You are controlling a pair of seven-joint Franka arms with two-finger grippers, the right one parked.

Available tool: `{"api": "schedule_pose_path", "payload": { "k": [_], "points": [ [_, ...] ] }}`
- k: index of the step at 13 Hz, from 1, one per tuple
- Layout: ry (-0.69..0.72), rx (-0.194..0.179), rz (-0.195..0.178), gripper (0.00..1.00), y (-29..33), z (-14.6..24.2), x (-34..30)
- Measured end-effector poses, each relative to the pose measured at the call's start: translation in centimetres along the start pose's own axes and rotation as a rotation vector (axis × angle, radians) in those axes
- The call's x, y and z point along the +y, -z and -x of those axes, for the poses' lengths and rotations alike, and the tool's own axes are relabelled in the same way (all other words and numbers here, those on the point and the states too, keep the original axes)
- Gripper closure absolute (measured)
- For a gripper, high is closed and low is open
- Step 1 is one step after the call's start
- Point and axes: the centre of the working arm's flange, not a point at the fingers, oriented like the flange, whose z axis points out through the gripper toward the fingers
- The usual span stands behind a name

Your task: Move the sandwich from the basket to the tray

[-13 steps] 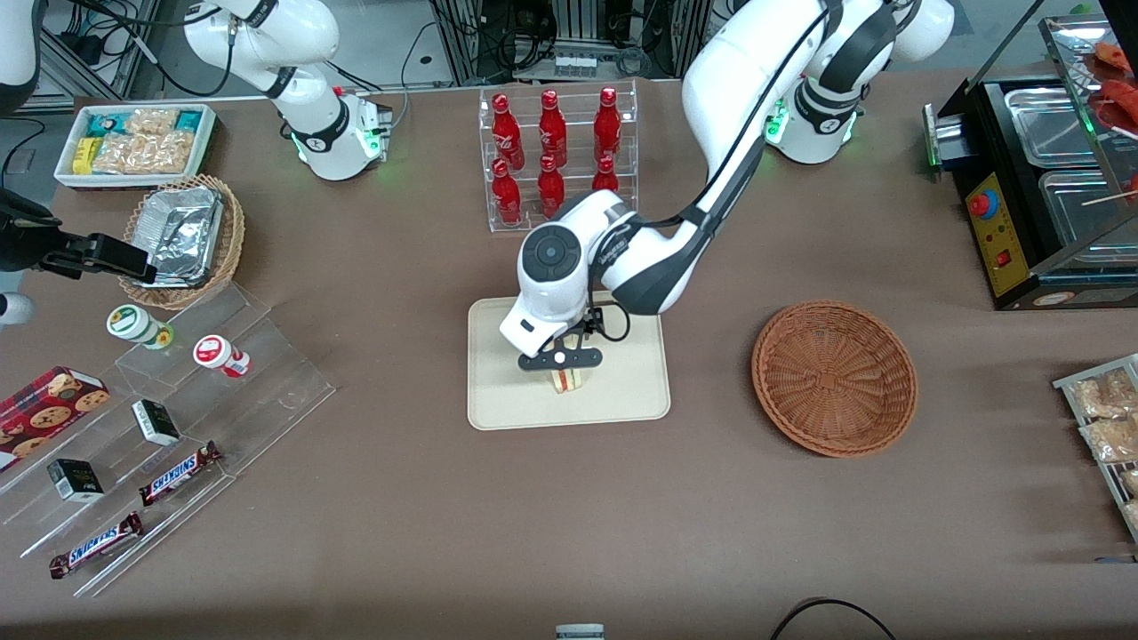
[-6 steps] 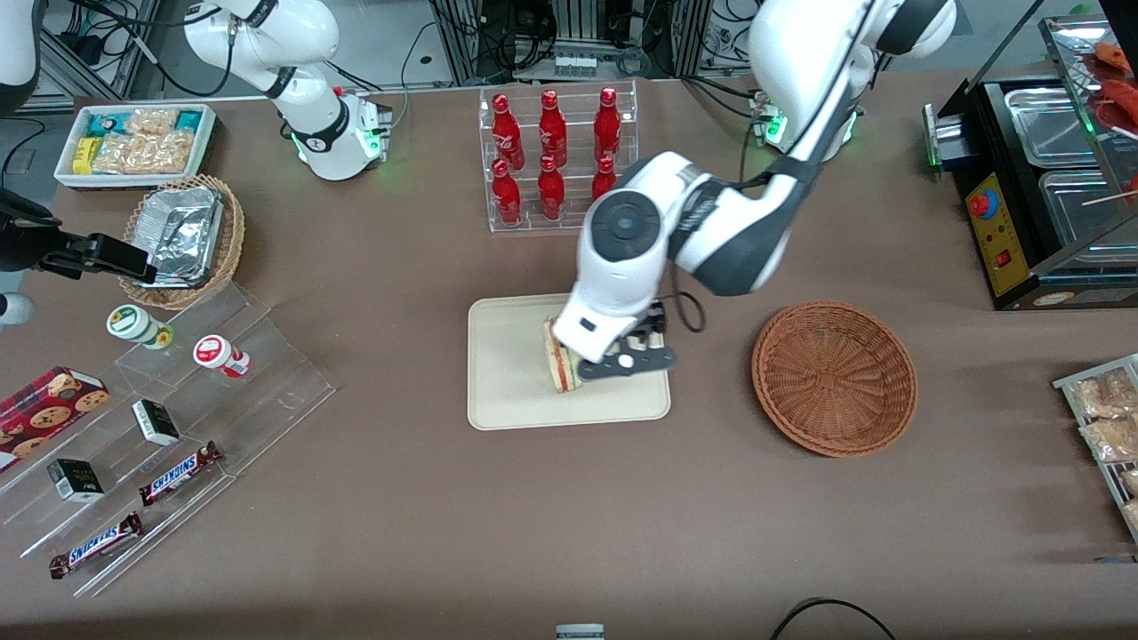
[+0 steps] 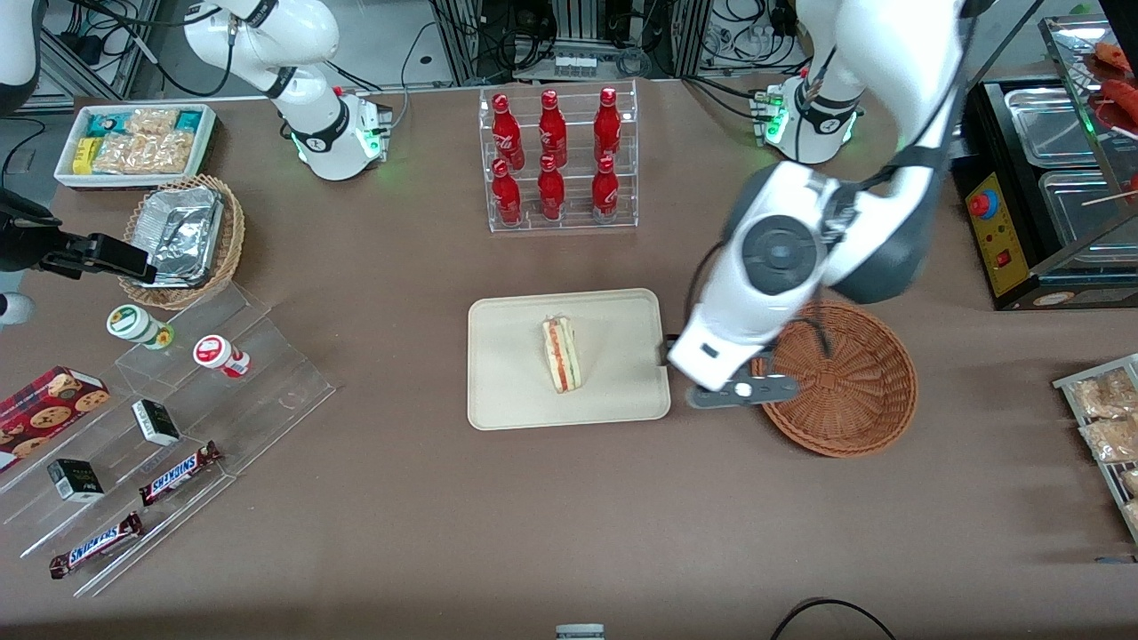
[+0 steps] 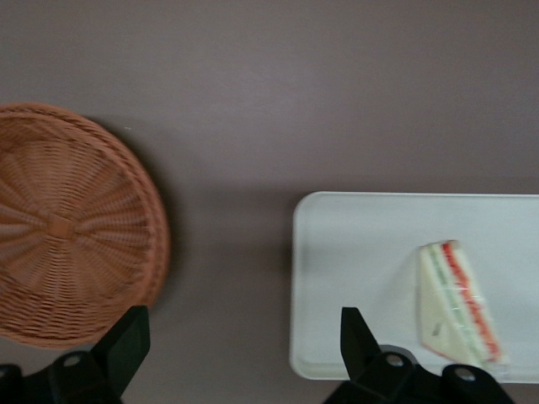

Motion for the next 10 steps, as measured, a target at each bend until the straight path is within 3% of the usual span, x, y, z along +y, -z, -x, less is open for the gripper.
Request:
{"api": "schedule_pose_path", "payload": {
  "k": [4,10],
  "points": [
    [-0.077,-0.052,-0.026,0.00,2.4,0.6,-8.1],
    [-0.151,-0.098,-0.035,0.00,8.8,2.3,-17.5]
  ]
}}
